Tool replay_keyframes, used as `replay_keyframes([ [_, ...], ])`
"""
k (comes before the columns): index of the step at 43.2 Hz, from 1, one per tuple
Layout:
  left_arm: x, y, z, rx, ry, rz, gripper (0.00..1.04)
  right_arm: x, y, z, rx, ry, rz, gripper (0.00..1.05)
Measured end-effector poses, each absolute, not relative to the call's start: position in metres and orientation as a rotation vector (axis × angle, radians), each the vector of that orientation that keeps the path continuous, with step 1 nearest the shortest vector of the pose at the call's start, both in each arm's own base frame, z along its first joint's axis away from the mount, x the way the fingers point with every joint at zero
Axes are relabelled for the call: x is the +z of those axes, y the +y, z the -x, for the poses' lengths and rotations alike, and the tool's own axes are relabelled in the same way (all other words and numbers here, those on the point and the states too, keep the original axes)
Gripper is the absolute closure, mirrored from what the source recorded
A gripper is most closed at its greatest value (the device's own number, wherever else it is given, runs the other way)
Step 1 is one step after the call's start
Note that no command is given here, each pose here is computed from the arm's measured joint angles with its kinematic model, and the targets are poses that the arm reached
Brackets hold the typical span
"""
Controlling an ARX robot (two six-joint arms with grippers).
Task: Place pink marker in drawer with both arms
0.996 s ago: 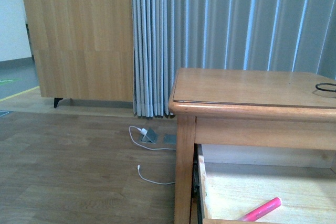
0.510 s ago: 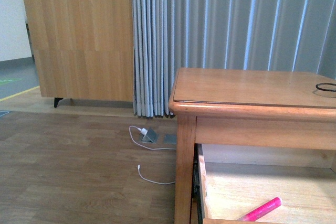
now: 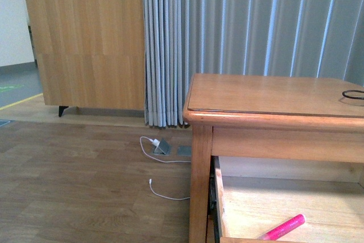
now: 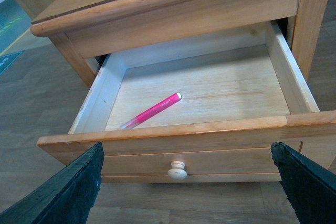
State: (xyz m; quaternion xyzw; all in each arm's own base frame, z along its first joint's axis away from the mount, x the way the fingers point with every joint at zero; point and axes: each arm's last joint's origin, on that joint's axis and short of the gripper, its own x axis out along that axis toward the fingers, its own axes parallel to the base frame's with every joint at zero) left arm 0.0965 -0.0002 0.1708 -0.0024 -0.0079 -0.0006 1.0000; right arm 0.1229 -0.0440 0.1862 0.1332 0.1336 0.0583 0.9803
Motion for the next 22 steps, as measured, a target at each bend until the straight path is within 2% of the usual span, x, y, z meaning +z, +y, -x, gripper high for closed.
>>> replay_keyframes([
  [18, 0.1708, -0.0002, -0.0965, -0.002, -0.016, 0.005, 1.01, 0.1862, -0.0440, -0.1229, 0.117, 0.269, -0.268, 0.08],
  [19, 0.1708, -0.0002, -0.0965, -0.002, -0.016, 0.006, 1.00, 0.1862, -0.0440, -0.1229, 0.117, 0.269, -0.268, 0.08],
  [22, 0.1708, -0.0002, -0.0965, -0.001, -0.016, 0.005, 0.84, 0.1869, -0.0440, -0.1237, 0.036, 0.214, -0.186, 0.08],
])
